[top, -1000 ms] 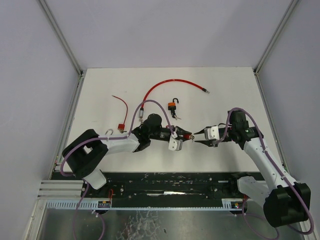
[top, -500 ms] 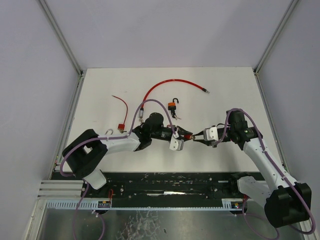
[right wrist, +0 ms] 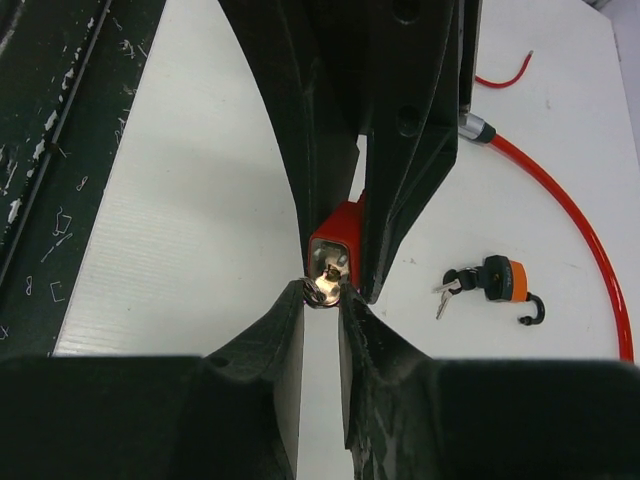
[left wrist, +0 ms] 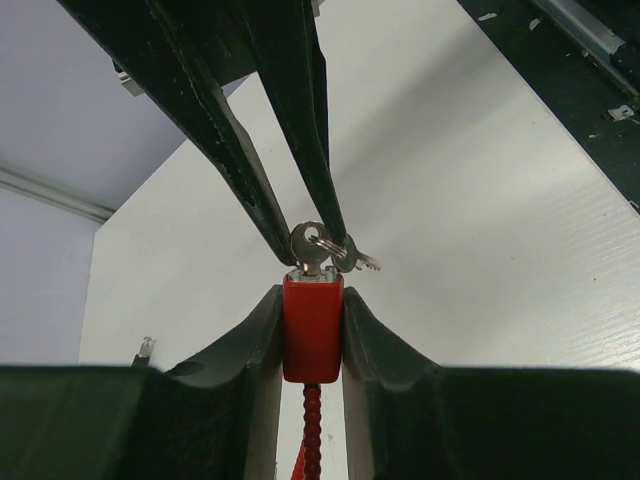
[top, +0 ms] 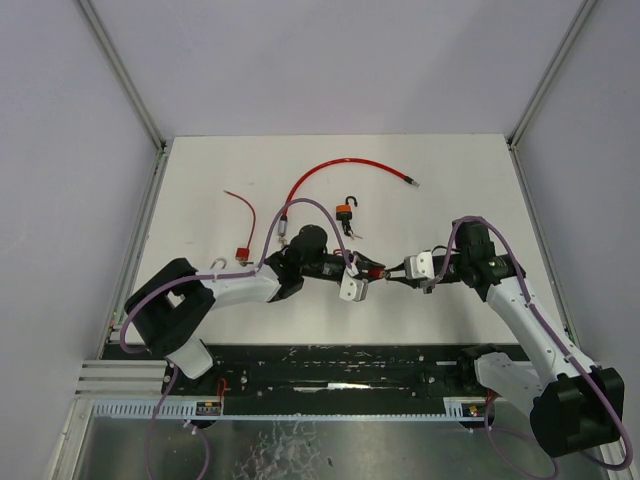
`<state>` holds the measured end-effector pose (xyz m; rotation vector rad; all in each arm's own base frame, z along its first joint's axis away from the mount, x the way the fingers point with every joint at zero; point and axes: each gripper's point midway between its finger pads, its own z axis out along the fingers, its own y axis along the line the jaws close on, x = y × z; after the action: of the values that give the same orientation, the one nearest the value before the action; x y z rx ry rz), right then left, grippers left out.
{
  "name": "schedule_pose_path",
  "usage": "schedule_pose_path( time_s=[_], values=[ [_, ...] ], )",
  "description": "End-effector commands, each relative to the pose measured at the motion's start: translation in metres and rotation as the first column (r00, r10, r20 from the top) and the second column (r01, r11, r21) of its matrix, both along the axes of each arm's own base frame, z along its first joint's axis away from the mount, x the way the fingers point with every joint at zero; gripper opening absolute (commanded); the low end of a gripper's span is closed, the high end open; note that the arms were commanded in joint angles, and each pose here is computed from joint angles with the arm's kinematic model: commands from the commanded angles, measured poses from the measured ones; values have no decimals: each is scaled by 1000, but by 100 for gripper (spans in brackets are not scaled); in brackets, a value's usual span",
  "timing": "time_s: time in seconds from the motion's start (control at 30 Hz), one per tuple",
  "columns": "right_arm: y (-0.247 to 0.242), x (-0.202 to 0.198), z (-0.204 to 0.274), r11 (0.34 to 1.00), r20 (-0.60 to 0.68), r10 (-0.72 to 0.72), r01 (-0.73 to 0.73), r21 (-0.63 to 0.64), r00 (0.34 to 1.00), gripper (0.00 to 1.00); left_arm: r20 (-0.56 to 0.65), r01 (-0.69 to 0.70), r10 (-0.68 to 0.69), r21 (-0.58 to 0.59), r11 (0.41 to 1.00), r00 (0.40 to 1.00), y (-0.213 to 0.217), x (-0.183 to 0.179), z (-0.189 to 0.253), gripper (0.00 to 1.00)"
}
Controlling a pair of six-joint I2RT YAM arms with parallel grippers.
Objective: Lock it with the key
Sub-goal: Lock the lock.
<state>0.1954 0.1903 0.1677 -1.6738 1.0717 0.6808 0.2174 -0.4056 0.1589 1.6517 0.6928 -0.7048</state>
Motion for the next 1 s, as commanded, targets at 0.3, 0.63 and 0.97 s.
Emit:
schedule_pose_path(
  time_s=[0.3, 0.63, 0.97],
  values=[
    [-1, -2, 16, 1000, 40, -3, 3, -4, 999, 7, 91, -10, 17, -87, 996, 996, -3, 3, 25, 0],
    [-14, 4, 24, 979, 349, 134, -70, -190, 928, 8, -152, 198, -196, 2, 980, 969, -13, -20, 27, 0],
    [-28, 13, 30, 929, 453, 248, -77, -363, 856, 5, -478, 375, -321, 20, 927, 818, -10, -29, 47, 0]
  ],
)
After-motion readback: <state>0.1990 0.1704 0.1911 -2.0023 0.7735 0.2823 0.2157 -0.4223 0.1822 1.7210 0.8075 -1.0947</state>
